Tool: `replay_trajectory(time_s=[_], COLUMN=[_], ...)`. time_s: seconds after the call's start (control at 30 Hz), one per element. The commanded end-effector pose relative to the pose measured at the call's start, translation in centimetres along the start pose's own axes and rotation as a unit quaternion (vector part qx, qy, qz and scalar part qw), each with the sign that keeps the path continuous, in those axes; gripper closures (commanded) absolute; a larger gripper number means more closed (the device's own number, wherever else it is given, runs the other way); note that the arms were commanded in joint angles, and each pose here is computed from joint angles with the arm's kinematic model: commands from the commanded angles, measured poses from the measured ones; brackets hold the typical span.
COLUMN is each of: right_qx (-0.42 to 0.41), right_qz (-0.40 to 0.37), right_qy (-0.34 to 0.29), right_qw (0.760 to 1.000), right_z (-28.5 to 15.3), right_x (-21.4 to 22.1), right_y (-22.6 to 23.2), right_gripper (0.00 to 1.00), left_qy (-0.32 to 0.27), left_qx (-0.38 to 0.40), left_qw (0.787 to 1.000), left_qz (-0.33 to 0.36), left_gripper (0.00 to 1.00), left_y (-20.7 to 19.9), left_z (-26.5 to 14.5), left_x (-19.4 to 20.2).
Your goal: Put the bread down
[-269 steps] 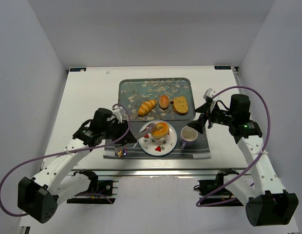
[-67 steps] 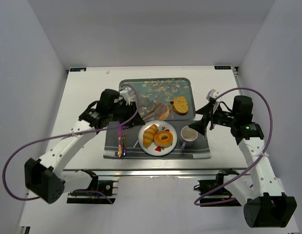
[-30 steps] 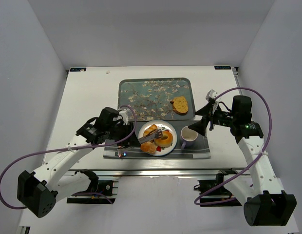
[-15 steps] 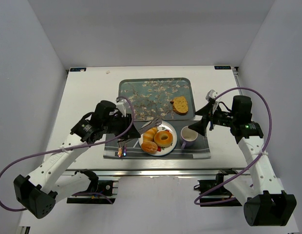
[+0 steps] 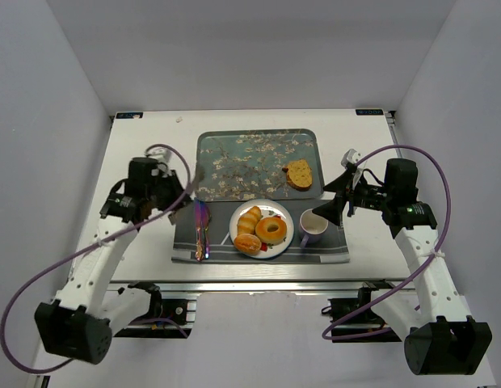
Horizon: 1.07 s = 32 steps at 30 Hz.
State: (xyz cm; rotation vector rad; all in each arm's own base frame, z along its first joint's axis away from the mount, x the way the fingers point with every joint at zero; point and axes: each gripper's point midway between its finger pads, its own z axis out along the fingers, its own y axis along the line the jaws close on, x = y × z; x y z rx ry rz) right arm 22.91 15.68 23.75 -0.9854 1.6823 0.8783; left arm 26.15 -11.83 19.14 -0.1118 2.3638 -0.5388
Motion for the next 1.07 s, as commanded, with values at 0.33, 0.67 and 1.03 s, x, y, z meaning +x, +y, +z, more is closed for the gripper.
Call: replay_trajectory(time_s=[0.33, 0.67, 1.03], right_qx=[0.013, 0.056, 0.212], right_qz=[-0.035, 0.016, 0.072], right_qy=[-0.006, 0.018, 0.055], right_qw=[0.999, 0.998, 0.973], right_z=[-0.6, -0.3, -2.0], right_x=[-1.3, 0.0, 0.6], right_y=[-0.3, -2.2, -7.4], right_gripper=[0.11, 0.11, 0.1], left_qy=[-0.02, 0.035, -0.075], left_qx=[-0.186, -0.206, -0.131], left_qw=[0.982, 0.978, 0.988], left_qz=[0.025, -0.01, -0.032], left_gripper=[0.49, 0.29, 0.02], left_y=[18.0, 21.0, 15.2], left_z=[9.4, 9.9, 4.8], left_x=[-0.8, 1.9, -2.1])
